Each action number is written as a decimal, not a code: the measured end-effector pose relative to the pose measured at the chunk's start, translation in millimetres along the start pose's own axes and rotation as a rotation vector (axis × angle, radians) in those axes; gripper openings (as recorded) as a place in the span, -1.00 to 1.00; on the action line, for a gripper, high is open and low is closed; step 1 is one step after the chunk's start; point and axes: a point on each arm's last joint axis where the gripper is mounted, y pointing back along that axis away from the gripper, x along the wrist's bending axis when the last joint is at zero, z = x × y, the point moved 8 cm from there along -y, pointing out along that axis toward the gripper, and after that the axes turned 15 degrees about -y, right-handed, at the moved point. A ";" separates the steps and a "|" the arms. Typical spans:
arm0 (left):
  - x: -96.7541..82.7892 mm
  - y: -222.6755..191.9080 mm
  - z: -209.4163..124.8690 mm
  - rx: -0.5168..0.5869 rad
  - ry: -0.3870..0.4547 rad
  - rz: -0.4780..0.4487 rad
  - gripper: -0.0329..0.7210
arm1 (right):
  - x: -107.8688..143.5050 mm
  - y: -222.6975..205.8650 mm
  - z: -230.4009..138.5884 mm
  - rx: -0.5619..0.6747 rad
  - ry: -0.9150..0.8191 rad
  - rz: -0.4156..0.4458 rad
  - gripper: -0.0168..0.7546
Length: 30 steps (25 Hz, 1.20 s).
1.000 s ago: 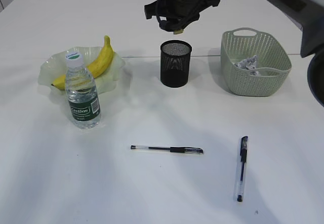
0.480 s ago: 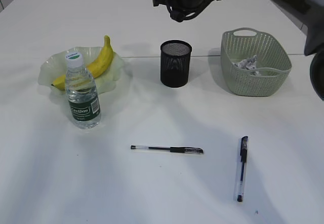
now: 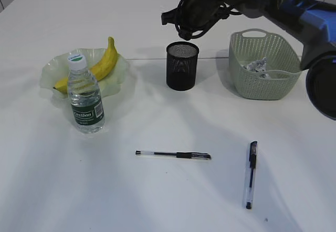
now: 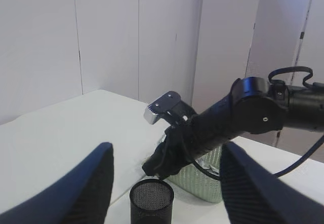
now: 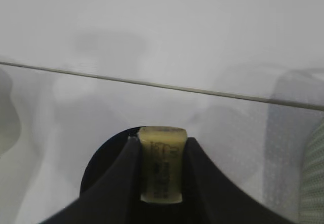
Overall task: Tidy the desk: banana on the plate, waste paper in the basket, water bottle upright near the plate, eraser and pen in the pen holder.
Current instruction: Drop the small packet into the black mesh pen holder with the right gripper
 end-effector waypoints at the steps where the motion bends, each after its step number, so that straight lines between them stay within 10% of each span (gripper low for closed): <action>1: 0.0 0.0 0.0 0.000 0.000 0.000 0.30 | -0.1 -2.2 -1.3 0.001 0.001 0.000 -0.53; 30: -0.2 0.2 0.6 -0.001 -0.001 0.000 0.29 | -1.0 -23.8 -20.7 0.046 -0.007 0.000 -0.18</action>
